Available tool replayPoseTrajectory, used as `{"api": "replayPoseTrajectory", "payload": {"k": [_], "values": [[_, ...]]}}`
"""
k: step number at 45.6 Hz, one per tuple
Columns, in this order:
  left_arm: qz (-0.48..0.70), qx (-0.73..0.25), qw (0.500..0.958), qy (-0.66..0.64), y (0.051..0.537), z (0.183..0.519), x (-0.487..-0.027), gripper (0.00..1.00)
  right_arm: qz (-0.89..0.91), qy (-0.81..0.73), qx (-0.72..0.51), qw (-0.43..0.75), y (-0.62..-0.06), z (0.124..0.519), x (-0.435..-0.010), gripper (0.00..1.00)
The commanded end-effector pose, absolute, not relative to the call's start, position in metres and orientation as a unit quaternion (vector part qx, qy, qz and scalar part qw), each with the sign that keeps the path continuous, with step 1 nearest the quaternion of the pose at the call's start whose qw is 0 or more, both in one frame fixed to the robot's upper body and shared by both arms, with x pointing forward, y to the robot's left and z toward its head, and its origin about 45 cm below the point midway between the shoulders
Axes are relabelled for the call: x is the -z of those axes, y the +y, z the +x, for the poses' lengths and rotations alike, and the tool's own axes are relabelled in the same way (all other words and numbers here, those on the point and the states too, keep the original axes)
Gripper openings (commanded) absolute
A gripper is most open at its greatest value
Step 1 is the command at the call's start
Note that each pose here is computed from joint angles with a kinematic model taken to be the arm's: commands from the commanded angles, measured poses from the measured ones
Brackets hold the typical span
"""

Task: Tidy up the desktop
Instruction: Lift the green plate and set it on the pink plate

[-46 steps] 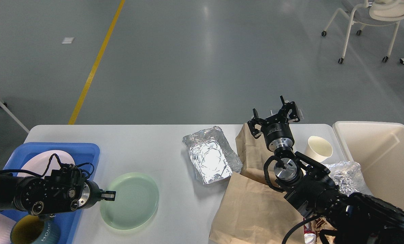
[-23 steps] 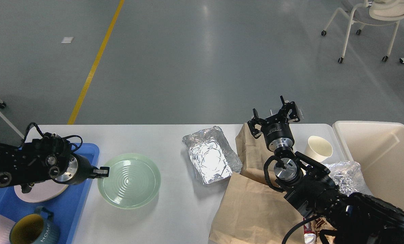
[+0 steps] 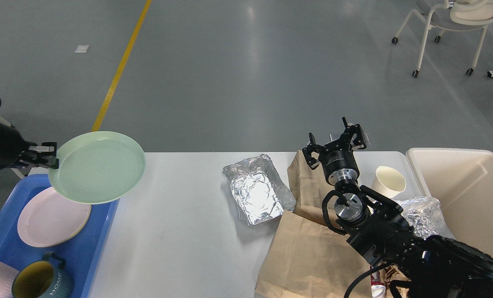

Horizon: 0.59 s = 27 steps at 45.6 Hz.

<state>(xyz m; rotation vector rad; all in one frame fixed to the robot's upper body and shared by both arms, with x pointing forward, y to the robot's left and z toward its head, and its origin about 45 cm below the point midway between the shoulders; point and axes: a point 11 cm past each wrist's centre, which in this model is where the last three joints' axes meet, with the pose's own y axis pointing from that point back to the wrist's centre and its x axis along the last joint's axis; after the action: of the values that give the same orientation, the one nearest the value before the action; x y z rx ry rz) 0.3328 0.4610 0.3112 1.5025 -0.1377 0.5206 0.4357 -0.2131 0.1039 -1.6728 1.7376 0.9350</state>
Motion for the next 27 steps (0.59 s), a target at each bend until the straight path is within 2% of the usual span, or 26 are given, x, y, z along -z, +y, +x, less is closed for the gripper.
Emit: {"api": "replayPoseTrajectory", "payload": {"k": [1, 6, 14, 27], "values": [[0.709, -0.241, 0.662, -0.044, 0.509, 0.312, -0.292, 0.00, -0.622, 0.646, -0.348, 0.274, -0.213, 0.436, -0.104, 1.00], [0.738, -0.258, 0.620, -0.069, 0.545, 0.310, -0.272, 0.00, -0.622, 0.646, -0.348, 0.274, -0.213, 0.436, -0.104, 1.00], [0.760, -0.271, 0.587, -0.065, 0.578, 0.304, -0.225, 0.00, -0.622, 0.646, -0.348, 0.274, -0.213, 0.436, -0.104, 1.00], [0.771, -0.273, 0.570, -0.080, 0.569, 0.328, -0.175, 0.00, -0.622, 0.646, -0.348, 0.274, -0.213, 0.436, -0.104, 1.00]]}}
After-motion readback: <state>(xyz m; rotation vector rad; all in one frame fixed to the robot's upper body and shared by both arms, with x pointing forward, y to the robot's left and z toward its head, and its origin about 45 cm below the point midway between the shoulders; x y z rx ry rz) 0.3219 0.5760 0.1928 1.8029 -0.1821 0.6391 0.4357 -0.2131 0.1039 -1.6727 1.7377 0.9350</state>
